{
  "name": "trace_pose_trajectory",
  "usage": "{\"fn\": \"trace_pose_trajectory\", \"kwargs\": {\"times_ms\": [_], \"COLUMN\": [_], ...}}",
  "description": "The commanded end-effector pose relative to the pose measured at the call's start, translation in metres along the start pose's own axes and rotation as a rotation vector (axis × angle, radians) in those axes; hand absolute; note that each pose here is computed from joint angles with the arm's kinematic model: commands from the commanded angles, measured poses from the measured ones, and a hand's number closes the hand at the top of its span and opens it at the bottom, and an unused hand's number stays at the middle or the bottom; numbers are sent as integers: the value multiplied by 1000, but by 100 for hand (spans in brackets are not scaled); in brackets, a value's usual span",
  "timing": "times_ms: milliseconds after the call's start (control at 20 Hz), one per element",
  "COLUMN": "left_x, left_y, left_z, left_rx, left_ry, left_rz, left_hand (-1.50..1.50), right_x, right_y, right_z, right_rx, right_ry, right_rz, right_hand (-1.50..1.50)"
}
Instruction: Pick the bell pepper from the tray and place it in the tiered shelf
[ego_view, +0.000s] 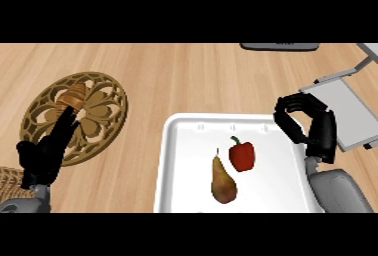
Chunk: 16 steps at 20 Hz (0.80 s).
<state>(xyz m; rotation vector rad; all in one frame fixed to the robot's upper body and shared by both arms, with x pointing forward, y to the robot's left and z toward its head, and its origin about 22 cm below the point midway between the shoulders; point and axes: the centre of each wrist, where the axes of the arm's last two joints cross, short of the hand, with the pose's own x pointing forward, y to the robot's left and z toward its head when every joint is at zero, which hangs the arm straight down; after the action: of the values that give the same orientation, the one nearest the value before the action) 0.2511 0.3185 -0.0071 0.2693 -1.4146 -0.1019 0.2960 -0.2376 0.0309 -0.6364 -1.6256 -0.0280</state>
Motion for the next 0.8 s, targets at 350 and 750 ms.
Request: {"fn": "trace_pose_trajectory", "kwargs": {"times_ms": [350,750], "left_x": [2,-6], "left_y": [25,36], "left_z": [5,13], "left_rx": [16,29], "left_ry": [79,113], "left_rz": [27,31], "left_hand": [0,0], "right_x": [-8,-22], "right_y": [122,119], "right_z": [92,75], "right_rx": [-136,-31], "right_ry": [-40,167], "right_rz": [248,660], "right_hand": [-150,-150]}}
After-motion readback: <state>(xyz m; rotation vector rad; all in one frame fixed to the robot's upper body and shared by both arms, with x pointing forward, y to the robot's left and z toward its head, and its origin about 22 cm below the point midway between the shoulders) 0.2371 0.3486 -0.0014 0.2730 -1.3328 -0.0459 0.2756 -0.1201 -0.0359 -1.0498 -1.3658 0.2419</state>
